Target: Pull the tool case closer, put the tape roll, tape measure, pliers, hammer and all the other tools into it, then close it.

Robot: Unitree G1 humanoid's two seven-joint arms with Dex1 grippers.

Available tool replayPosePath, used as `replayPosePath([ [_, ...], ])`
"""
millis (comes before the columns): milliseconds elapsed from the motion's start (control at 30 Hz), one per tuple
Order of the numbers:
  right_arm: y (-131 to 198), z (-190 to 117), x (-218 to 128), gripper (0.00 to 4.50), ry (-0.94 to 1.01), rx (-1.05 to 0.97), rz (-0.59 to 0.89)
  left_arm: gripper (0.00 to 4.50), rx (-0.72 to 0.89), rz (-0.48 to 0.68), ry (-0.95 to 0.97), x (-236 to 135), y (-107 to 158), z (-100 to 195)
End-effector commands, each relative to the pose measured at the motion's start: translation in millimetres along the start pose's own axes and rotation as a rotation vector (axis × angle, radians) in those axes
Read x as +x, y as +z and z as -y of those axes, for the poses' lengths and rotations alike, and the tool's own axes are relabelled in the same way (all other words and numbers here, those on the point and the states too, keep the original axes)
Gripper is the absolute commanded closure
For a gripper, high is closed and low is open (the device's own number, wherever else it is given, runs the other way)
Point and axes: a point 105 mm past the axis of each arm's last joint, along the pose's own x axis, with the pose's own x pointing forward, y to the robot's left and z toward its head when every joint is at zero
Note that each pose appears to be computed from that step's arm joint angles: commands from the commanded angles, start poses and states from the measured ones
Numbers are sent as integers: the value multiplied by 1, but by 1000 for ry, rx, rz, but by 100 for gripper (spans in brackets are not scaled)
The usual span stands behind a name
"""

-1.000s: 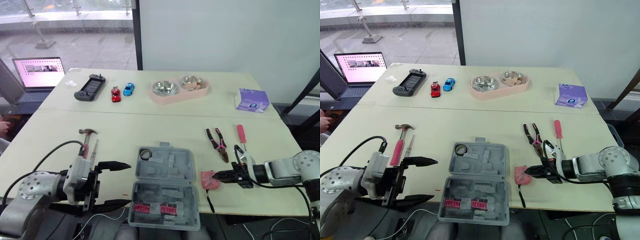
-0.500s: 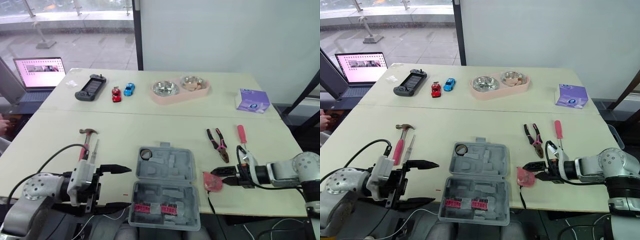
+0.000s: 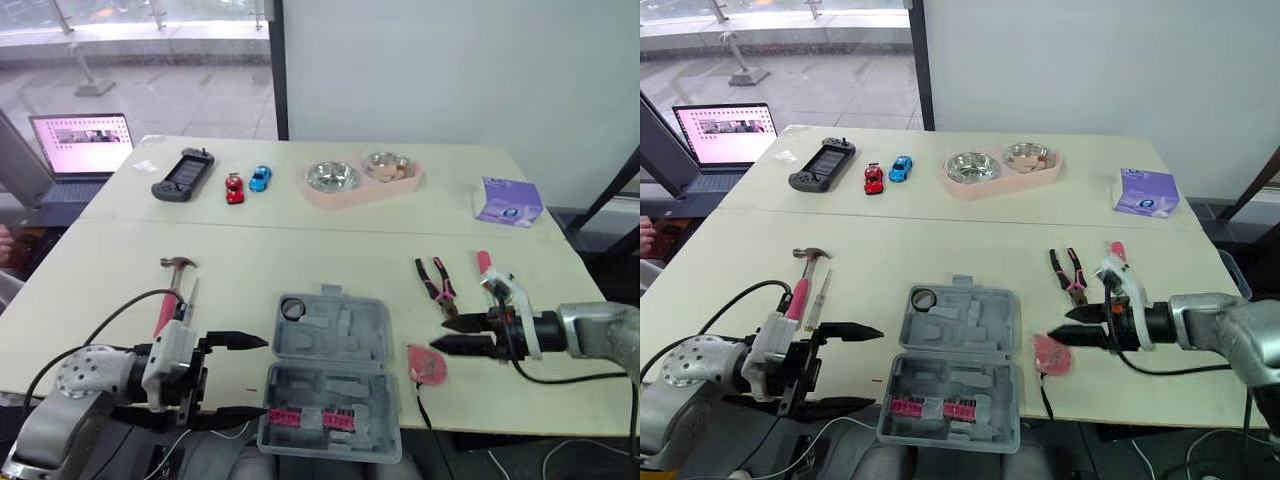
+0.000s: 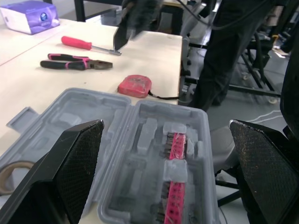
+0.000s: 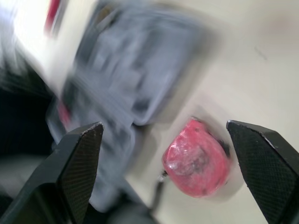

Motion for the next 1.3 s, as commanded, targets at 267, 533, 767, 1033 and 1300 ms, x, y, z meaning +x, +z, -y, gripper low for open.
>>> replayPosePath([
  [267, -25, 23, 23, 6, 11, -575, -56, 0, 30, -15, 7, -3, 3, 1],
  [533, -47, 29, 34, 6, 26, -556, -103, 0, 32, -22, 16, -2, 5, 2],
  [767, -51, 28, 39, 6, 31, -511, -97, 0, 30, -25, 19, 0, 5, 3],
  [1033, -53, 23, 49, 6, 58, -450, -72, 0, 30, -32, 18, -1, 4, 3],
  [1300, -48, 23, 54, 6, 56, -395, -43, 0, 28, -35, 22, -1, 3, 3],
])
